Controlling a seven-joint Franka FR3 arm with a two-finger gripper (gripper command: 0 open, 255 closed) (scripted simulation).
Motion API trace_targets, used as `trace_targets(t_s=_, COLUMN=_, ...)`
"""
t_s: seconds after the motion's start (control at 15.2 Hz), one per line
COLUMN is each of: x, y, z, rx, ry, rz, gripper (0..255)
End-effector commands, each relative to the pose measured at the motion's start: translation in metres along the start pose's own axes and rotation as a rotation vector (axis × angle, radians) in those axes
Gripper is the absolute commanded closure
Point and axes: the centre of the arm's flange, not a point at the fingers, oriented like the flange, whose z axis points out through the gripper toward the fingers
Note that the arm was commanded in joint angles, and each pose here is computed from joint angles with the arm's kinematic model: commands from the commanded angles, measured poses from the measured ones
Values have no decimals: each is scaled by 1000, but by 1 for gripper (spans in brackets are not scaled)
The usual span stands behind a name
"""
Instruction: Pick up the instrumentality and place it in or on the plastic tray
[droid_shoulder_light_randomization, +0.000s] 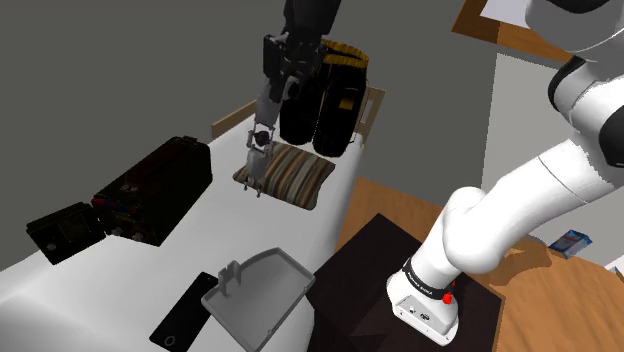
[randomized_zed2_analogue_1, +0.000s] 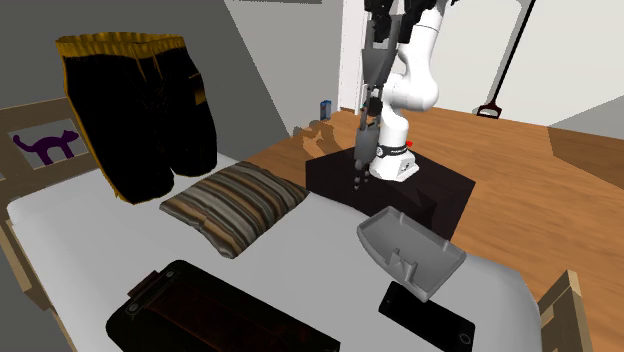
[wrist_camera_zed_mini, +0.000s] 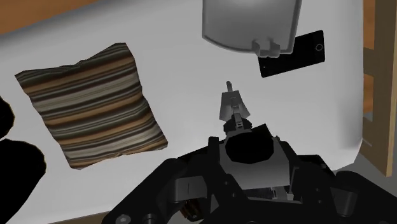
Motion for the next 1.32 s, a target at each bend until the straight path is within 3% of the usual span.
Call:
trace_targets(t_s=0.0, x=-20, y=-15, z=-9, rx=0, ry=0, rz=1, gripper=255)
trace_targets(t_s=0.53, x=-101, y=-75, z=-54, rx=0, ry=0, rz=1, gripper=255)
trace_targets(t_s=1.25, x=-109, y=-72, z=3, rx=0, ry=0, rz=1, gripper=255)
